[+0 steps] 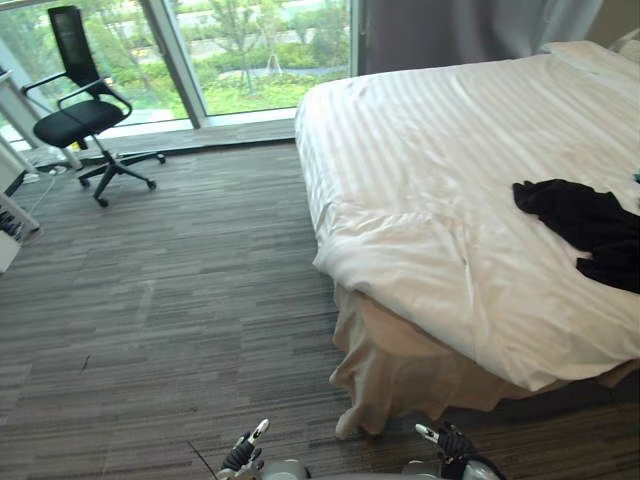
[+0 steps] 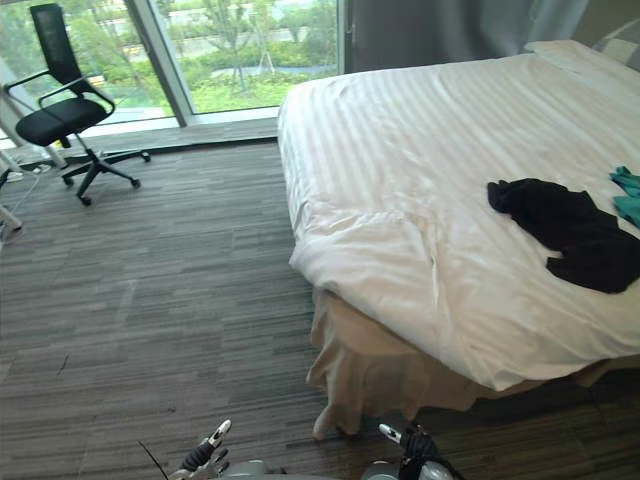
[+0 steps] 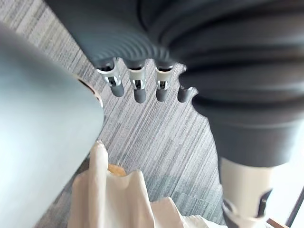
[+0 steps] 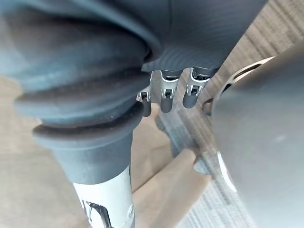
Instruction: Tidy the bed and pick cloth on bed and put in laundry
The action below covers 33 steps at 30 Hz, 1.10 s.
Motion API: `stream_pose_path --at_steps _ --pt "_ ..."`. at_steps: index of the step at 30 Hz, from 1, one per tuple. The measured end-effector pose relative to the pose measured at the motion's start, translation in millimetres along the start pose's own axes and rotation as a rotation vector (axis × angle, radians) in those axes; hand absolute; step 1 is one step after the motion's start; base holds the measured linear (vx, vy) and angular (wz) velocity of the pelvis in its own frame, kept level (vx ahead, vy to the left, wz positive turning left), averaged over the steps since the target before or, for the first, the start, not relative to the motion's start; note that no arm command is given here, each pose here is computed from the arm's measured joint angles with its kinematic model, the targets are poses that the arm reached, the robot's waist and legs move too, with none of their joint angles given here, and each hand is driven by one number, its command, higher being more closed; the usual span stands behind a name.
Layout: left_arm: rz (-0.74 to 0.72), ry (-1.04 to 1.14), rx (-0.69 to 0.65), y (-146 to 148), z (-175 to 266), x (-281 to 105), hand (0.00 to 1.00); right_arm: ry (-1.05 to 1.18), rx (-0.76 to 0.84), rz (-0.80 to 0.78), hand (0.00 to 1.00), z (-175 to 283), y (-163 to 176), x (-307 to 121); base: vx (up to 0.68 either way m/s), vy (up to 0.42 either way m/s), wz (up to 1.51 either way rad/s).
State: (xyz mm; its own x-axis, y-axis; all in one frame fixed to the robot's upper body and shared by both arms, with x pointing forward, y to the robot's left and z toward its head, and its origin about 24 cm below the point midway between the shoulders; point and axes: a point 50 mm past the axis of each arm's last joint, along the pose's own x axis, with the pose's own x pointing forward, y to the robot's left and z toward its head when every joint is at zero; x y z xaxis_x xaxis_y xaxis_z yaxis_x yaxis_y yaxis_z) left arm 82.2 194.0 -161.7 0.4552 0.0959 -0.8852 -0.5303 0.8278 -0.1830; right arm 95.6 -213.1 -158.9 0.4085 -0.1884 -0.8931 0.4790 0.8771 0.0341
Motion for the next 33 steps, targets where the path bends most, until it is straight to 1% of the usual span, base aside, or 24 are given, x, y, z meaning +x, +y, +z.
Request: stream_pose_path --at_steps 3,5,6,7,8,9,11,13,14,16,17,19,20,22,23,24,25,26,29,30,33 --pt "0.073 -0.075 -0.014 11 16 -1 0.00 -0.009 0.014 -0.024 0.00 -1 -11 -2 -0.14 -0.029 0.18" --pt "0.121 -0.259 -0.018 21 58 -4 0.00 0.002 0.008 -0.056 0.00 -7 -25 -6 -0.07 -0.041 0.11" --pt "0.125 -0.317 -0.019 22 73 -5 0.00 0.011 0.008 -0.066 0.00 -11 -29 -7 -0.08 -0.054 -0.02" --pt "0.132 -0.446 -0.018 25 103 -11 0.00 0.030 0.012 -0.085 0.00 -19 -37 -10 -0.05 -0.034 -0.15" --pt "0.137 -0.506 -0.019 26 118 -14 0.00 0.036 0.016 -0.092 0.00 -22 -40 -12 -0.02 -0.044 -0.34" --pt "0.129 -0.652 0.007 23 154 -24 0.00 0.029 0.038 -0.103 0.00 -26 -43 -14 0.02 -0.031 -0.33" --pt "0.101 -0.797 0.030 14 189 -37 0.00 0.018 0.044 -0.110 0.00 -29 -46 -16 0.04 -0.046 -0.24" --pt "0.024 -0.991 0.090 -15 230 -56 0.00 0.013 0.064 -0.117 0.00 -33 -49 -18 0.08 -0.044 -0.13" --pt "-0.003 -1.028 0.123 -24 237 -60 0.00 0.011 0.070 -0.121 0.00 -34 -50 -19 0.10 -0.033 -0.19" --pt "-0.114 -1.130 0.247 -61 258 -74 0.00 0.009 0.093 -0.125 0.00 -38 -50 -20 0.13 -0.033 -0.20" --pt "-0.145 -1.143 0.270 -70 261 -76 0.00 0.011 0.097 -0.125 0.00 -39 -49 -20 0.15 -0.024 -0.27" --pt "-0.259 -1.173 0.377 -107 268 -82 0.00 0.017 0.117 -0.129 0.00 -41 -48 -21 0.18 -0.005 -0.31" --pt "-0.282 -1.176 0.403 -115 268 -83 0.00 0.017 0.119 -0.130 0.00 -41 -48 -21 0.19 -0.006 -0.20" --pt "-0.355 -1.189 0.563 -151 269 -87 0.00 0.027 0.148 -0.153 0.00 -44 -53 -22 0.13 -0.007 -0.27" --pt "-0.370 -1.195 0.604 -160 270 -89 0.00 0.032 0.150 -0.158 0.00 -45 -55 -22 0.10 0.003 -0.32" --pt "-0.386 -1.209 0.683 -175 273 -92 0.00 0.039 0.157 -0.169 0.00 -48 -57 -24 0.08 0.004 -0.19" --pt "-0.385 -1.228 0.746 -188 278 -96 0.00 0.047 0.158 -0.176 0.00 -51 -60 -25 0.05 0.005 -0.14" --pt "-0.379 -1.241 0.767 -192 281 -99 0.00 0.050 0.157 -0.179 0.00 -53 -61 -26 0.02 0.001 -0.22" --pt "-0.284 -1.310 0.931 -213 295 -108 0.00 0.075 0.145 -0.206 0.00 -61 -69 -31 -0.01 -0.009 -0.24" --pt "-0.270 -1.312 0.956 -216 296 -108 0.00 0.080 0.141 -0.211 0.00 -63 -70 -32 -0.02 0.001 -0.21" --pt "-0.194 -1.298 1.120 -220 297 -105 0.00 0.089 0.120 -0.215 0.00 -67 -77 -35 -0.05 0.007 -0.20"
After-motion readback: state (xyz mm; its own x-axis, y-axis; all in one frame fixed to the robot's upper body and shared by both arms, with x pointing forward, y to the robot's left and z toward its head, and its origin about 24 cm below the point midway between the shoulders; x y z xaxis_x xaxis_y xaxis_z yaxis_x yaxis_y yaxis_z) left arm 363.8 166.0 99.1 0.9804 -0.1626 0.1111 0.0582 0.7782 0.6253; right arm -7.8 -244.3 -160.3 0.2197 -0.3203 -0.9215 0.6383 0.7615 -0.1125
